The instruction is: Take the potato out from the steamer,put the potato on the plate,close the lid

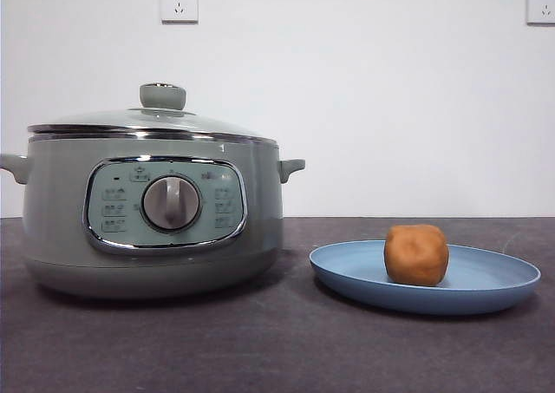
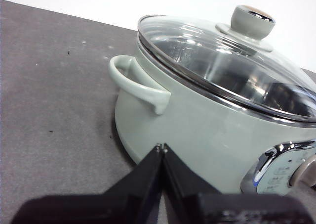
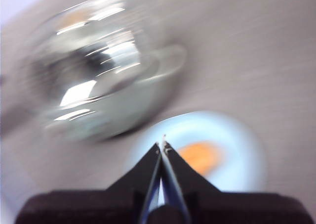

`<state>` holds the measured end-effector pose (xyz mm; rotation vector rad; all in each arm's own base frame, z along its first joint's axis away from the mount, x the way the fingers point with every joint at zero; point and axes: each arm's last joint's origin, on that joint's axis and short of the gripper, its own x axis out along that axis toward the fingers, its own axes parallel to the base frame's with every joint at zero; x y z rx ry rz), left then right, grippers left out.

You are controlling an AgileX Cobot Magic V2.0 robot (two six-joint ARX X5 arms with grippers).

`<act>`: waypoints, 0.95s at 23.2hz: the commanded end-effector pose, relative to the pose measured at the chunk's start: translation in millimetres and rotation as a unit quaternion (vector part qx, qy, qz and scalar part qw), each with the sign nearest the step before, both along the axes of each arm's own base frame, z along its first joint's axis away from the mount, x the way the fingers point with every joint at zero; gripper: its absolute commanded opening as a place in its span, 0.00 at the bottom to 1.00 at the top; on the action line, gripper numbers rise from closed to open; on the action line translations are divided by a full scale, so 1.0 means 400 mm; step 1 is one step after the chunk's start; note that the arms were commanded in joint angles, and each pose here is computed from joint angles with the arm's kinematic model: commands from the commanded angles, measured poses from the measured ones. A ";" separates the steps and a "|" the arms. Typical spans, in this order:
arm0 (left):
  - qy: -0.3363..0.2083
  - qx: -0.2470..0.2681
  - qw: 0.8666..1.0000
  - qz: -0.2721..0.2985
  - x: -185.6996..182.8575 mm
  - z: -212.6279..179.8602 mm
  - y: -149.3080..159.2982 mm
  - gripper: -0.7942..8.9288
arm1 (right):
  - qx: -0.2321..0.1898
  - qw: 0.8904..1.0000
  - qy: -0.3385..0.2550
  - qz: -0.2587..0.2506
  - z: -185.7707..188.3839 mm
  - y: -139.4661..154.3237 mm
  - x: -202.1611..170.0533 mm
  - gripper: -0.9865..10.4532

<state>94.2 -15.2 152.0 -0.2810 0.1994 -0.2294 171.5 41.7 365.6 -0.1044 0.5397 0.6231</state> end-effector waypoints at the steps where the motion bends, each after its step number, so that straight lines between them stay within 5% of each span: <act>1: 0.005 -0.001 1.000 0.003 0.001 -0.010 0.001 0.08 | 0.049 0.994 -0.057 -0.084 -0.043 -0.054 -0.043 0.09; 4: 0.005 -0.001 1.000 0.003 0.001 -0.010 0.001 0.08 | 0.096 0.973 -0.126 -0.166 -0.166 -0.103 -0.082 0.09; 9: 0.005 -0.001 1.000 0.003 0.001 -0.010 0.001 0.08 | 0.109 0.959 -0.191 -0.179 -0.357 -0.110 -0.103 0.09; 14: 0.005 -0.001 1.000 0.003 0.001 -0.010 0.001 0.08 | 0.119 0.941 -0.192 -0.251 -0.439 -0.117 -0.127 0.09; 22: 0.005 -0.001 1.000 0.003 0.001 -0.010 0.001 0.08 | 0.122 0.930 -0.224 -0.263 -0.475 -0.116 -0.160 0.09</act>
